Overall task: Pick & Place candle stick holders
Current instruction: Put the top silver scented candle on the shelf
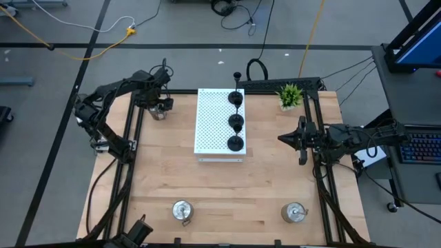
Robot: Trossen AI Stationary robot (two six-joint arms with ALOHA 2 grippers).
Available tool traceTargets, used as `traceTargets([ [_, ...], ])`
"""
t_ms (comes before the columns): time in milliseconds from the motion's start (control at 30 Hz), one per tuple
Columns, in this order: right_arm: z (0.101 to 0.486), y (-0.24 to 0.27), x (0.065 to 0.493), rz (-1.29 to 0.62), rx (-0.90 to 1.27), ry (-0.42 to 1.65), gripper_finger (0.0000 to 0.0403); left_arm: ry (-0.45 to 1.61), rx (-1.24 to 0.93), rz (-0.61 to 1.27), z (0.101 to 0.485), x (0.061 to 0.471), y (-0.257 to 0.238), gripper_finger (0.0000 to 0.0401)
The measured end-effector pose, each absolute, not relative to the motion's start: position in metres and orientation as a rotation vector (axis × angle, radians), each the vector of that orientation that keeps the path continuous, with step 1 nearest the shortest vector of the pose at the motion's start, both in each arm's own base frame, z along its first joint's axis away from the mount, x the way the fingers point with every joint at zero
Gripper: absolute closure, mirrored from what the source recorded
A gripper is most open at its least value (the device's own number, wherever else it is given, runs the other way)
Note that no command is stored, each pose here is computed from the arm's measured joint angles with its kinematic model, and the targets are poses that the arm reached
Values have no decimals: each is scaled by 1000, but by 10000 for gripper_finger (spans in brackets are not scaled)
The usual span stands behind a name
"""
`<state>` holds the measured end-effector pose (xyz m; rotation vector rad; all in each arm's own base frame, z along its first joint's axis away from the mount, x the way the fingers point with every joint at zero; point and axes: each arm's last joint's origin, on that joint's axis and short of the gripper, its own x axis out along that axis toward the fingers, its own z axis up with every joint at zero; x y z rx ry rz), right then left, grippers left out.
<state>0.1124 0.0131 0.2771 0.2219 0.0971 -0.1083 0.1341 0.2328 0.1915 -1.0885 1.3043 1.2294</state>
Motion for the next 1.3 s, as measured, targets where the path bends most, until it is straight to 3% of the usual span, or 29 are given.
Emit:
traceTargets([
  [667, 277, 13, 112, -108, 222, 97, 403, 1234, -1032, 1215, 192, 146, 235, 2],
  [900, 277, 13, 112, -108, 222, 97, 403, 1227, -1039, 1211, 192, 146, 235, 48],
  [1300, 277, 13, 112, -108, 222, 97, 403, 1223, -1038, 1210, 192, 146, 235, 53],
])
